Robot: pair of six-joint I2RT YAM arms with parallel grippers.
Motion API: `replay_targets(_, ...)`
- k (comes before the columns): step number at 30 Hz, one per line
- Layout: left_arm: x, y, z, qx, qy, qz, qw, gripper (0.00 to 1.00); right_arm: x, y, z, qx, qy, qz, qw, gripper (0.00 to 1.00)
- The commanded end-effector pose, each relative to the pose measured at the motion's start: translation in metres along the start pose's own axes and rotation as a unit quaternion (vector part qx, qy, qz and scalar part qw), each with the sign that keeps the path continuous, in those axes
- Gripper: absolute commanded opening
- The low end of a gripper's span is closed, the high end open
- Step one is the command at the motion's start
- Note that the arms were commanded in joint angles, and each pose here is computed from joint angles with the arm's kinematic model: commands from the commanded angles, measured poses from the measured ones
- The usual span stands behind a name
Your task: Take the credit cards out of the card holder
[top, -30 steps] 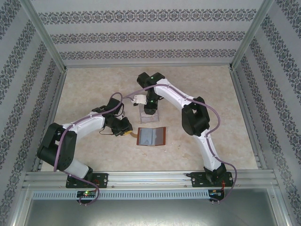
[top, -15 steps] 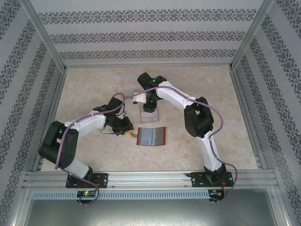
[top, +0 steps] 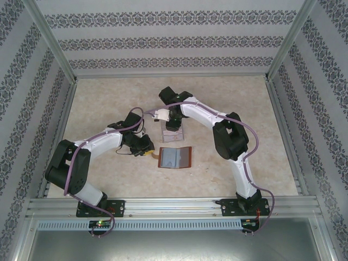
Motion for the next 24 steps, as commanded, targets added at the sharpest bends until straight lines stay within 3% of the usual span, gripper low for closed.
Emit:
replay_targets(1, -0.011, 0.009, 0.008, -0.010, -0.014, -0.013, 1.000, 0.16, 0.000, 0.023, 0.006, -0.020, -0.021, -0.016, 0.999, 0.40)
replay_targets(10, -0.027, 0.009, 0.010, -0.011, -0.033, -0.026, 0.999, 0.16, -0.007, 0.064, 0.006, -0.090, -0.180, -0.045, 0.979, 0.41)
replay_targets(17, -0.042, -0.004, 0.006, 0.010, -0.055, -0.034, 0.998, 0.16, 0.003, 0.085, -0.016, -0.129, -0.375, -0.051, 0.916, 0.35)
replay_targets(20, -0.043, -0.013, 0.004, 0.022, -0.061, -0.031, 0.997, 0.15, 0.019, 0.088, -0.022, -0.147, -0.433, -0.010, 0.889, 0.32)
replay_targets(24, -0.042, -0.029, 0.001, 0.040, -0.062, -0.028, 0.997, 0.15, 0.038, 0.088, -0.028, -0.168, -0.521, 0.049, 0.836, 0.28)
Point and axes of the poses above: each hand's point on the last joint's axis, 136 mm out from that joint toward the fingers, its own y axis back along the fingers, its own x axis along the line the jaws close on, z = x × y, the point moved 2 cm from there along y, back along the fingers, and after that the axes turned 5 degrees about -y, right-handed, at the moved point
